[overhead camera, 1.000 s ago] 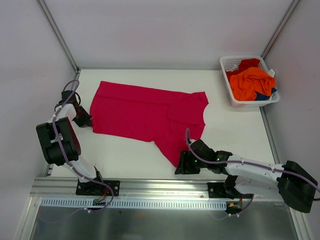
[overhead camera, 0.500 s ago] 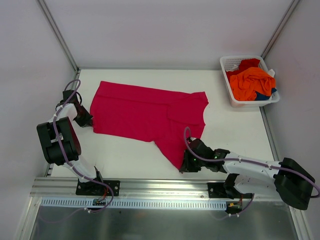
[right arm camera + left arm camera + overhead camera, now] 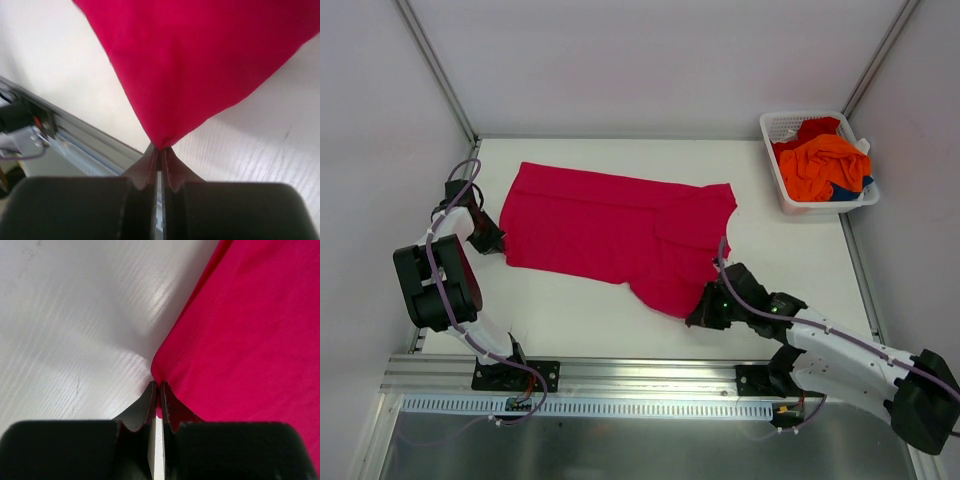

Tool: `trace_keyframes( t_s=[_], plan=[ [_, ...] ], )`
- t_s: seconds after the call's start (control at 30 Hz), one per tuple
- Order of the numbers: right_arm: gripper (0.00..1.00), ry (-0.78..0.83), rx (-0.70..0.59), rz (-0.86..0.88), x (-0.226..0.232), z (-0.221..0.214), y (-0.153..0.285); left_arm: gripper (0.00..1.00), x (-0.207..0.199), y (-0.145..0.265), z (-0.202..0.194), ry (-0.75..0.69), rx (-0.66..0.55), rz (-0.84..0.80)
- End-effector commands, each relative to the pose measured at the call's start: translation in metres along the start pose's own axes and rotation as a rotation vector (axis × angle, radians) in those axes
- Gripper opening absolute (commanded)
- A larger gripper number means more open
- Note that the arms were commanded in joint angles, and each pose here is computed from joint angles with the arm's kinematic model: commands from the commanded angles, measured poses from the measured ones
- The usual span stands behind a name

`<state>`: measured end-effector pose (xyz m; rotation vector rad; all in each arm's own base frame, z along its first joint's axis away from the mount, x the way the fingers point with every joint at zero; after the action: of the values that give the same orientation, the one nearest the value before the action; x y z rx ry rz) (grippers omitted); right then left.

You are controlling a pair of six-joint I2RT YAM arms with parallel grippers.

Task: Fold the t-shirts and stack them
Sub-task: Grap the side of the flattened tshirt closest away from the robot with both arms

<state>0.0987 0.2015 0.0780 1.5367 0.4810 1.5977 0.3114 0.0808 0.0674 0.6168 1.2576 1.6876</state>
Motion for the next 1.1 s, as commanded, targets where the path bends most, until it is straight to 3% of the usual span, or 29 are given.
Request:
trace_keyframes(
  t_s=[0.0,0.57,0.73,1.07],
  plan=[
    [0.00,-0.078,-0.019,0.058,0.005,0.017,0.013,0.00,0.002,0.017,0.005,-0.013,-0.051,0.035],
    [0.00,-0.212,-0.153,0.248,0.048,0.111,0.063,0.00,0.008,0.037,0.015,0.007,-0.129,0.059],
    [0.00,-0.203,-0.096,0.251,0.053,0.124,0.059,0.00,0.007,0.039,0.020,0.005,-0.142,0.053],
    [0.00,-0.181,-0.129,0.228,0.047,0.157,0.058,0.00,0.006,0.047,0.044,0.031,-0.188,0.041]
  ],
)
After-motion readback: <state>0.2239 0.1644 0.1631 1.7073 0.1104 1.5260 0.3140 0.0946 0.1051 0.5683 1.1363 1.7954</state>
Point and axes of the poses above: each gripper's point midway between its finger pads, its own y axis back along the fingers, its own x axis along the line the jaws close on, z = x × y, the point moved 3 cm from there along y, back along the fingers, and after that the axes turned 13 degrees about -y, right-handed, at the moved point
